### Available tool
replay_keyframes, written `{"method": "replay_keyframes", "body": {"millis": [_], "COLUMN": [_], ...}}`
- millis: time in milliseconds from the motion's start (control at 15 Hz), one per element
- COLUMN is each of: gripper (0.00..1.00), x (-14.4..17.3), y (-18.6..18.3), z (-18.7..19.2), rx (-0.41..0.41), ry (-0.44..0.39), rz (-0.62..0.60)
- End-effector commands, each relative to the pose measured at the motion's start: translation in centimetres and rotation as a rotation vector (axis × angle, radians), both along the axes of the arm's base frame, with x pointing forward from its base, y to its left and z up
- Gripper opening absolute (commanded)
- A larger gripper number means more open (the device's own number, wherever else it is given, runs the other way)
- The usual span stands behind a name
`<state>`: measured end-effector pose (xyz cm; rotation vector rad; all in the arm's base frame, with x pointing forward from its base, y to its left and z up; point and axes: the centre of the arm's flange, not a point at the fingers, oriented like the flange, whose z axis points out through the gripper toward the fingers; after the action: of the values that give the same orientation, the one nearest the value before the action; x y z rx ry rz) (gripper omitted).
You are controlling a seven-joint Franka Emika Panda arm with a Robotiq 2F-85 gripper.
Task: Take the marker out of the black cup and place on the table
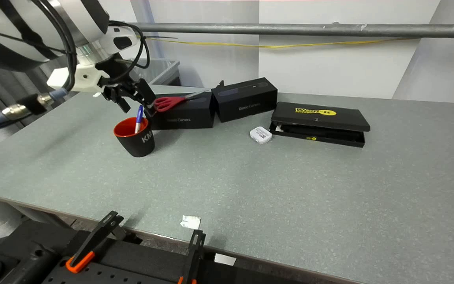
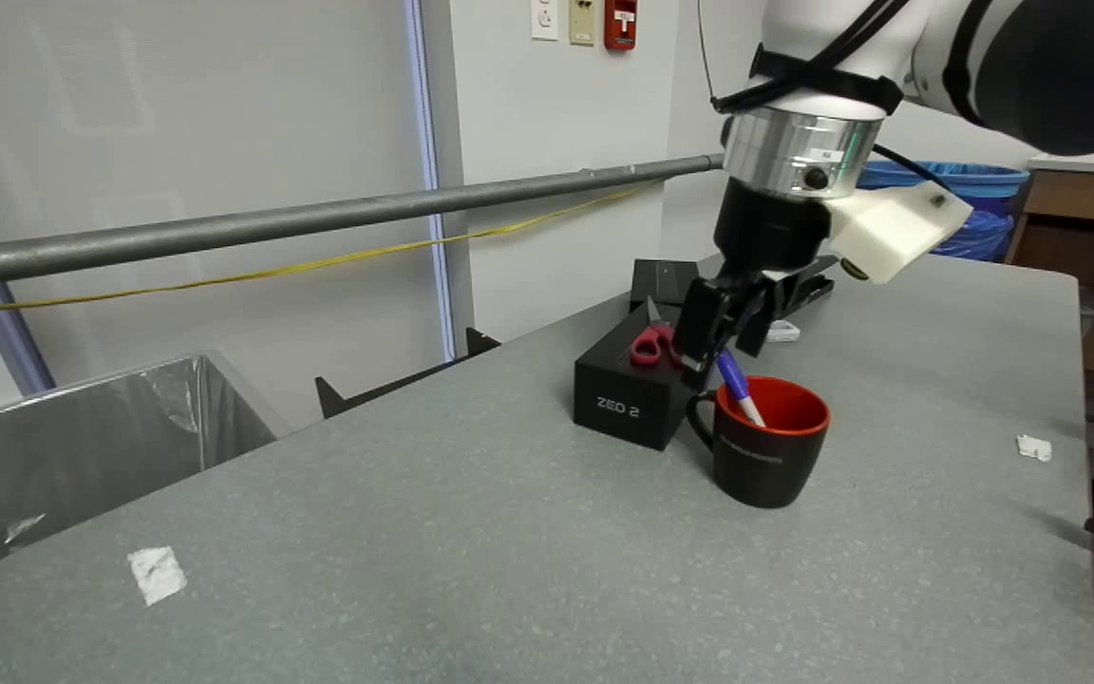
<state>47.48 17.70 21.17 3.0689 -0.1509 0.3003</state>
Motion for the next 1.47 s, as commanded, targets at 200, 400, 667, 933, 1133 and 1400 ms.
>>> {"method": "replay_keyframes", "body": {"millis": [200, 400, 667, 933, 1133, 1400], "gripper": [0.52, 0.29, 0.0, 0.01, 0.01, 0.01], "x": [0.9, 0.0, -0.8, -1.3, -2.1, -3.9], "y": [1.7, 2.1, 2.2, 1.7, 1.0, -0.8], "z": [-1.6, -0.9, 0.0, 1.4, 3.4, 7.7], "rx": [0.043, 0.053, 0.068, 0.095, 0.116, 0.132], "ry": [-0.046, -0.061, -0.077, -0.1, -0.137, -0.197], "rz": [0.022, 0.033, 0.042, 0.038, 0.035, 0.023]}}
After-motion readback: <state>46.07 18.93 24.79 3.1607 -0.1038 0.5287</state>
